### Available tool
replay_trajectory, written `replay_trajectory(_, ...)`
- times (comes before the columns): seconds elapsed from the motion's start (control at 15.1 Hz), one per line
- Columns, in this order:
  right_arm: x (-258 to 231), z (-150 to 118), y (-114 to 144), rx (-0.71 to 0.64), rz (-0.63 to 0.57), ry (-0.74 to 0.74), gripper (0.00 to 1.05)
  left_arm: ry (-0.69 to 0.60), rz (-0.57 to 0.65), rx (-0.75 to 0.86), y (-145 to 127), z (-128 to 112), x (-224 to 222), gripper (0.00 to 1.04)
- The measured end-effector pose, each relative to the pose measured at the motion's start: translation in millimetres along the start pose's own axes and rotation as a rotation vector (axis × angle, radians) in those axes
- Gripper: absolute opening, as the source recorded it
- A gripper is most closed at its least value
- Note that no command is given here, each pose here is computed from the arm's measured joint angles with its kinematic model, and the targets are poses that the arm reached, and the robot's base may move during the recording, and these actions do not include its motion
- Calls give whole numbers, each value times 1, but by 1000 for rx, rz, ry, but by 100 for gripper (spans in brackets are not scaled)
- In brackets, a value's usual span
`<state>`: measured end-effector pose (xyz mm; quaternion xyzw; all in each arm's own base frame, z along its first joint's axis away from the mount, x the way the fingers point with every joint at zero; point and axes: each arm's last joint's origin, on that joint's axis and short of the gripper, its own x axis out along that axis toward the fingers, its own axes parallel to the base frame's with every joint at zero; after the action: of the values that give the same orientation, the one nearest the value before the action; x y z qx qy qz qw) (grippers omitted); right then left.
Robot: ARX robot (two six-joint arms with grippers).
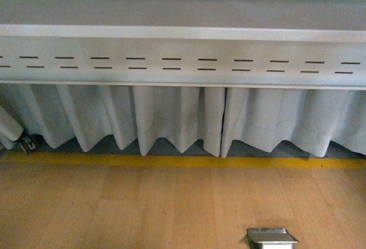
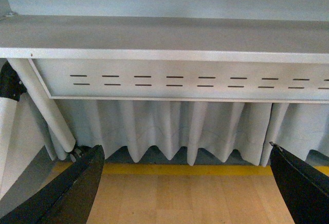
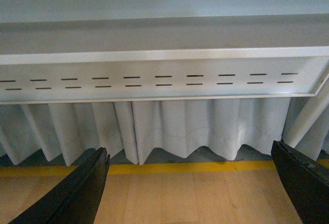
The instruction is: Open oven
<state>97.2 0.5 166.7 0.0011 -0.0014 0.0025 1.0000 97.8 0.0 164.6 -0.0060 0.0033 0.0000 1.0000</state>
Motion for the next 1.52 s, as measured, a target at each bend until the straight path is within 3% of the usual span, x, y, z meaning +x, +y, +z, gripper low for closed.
replay_trajectory(1.52, 0, 0, 0, 0, 0, 0, 98, 0, 0, 0, 0, 0, 0, 98)
